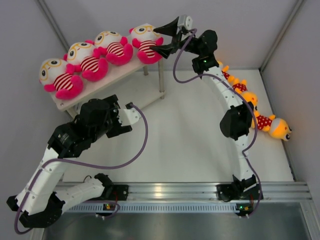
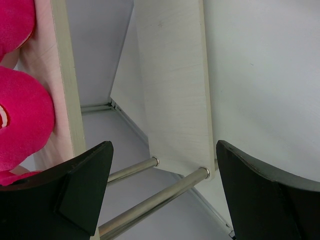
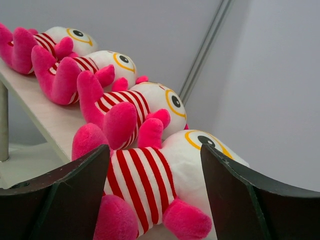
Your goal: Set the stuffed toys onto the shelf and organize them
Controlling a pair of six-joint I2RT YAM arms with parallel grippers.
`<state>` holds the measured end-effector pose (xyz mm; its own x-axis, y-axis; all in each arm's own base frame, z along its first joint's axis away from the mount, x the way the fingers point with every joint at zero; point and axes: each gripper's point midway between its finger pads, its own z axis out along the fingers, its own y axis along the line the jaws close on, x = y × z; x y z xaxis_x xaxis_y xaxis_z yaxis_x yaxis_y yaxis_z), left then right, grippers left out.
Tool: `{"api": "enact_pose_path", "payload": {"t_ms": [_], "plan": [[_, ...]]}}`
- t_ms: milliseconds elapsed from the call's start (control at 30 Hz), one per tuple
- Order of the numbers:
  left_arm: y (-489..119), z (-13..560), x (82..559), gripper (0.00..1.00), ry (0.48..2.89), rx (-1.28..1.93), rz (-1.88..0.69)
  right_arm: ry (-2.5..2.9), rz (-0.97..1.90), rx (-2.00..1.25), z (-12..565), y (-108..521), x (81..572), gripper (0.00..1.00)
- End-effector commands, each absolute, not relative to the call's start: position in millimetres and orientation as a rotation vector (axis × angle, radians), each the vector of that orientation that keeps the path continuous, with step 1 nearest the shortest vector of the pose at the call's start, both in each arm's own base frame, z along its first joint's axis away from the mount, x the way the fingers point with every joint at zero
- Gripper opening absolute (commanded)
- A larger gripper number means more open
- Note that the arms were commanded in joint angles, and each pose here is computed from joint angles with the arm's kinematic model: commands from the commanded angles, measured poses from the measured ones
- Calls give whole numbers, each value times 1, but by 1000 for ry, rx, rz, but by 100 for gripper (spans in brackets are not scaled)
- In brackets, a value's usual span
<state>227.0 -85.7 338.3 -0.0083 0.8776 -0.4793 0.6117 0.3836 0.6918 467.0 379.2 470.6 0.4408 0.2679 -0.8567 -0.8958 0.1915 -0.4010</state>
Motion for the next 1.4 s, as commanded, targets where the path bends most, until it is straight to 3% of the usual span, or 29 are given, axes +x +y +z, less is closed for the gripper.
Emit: {"api": "enact_pose_path", "payload": {"t_ms": [0, 400, 500, 667, 800, 1000, 1133, 1267, 1367], "plan": [[-84, 347, 229, 90, 1698, 1291, 373, 642, 906, -1051, 509, 374, 441, 74], [-83, 345, 229, 90, 1702, 1294, 380, 649, 902, -933, 572, 352, 403, 75], [-81, 339, 226, 90, 1717, 1285, 364, 738, 906, -813, 595, 331, 384, 71], [-68, 266, 216, 89, 1841, 1413, 409, 1096, 613, -603, 536, 315, 406, 57], [-63, 240, 207, 88, 1884, 1444, 401, 1205, 504, -559, 496, 320, 368, 47], [-55, 227, 200, 88, 1932, 1394, 355, 1446, 594, -378, 411, 333, 381, 50], [-50, 226, 198, 88, 1948, 1357, 347, 1500, 571, -383, 400, 349, 400, 49], [-46, 228, 197, 88, 1954, 1328, 351, 1490, 638, -367, 403, 353, 409, 69], [-44, 228, 197, 88, 1959, 1322, 357, 1458, 710, -335, 409, 349, 407, 73]]}}
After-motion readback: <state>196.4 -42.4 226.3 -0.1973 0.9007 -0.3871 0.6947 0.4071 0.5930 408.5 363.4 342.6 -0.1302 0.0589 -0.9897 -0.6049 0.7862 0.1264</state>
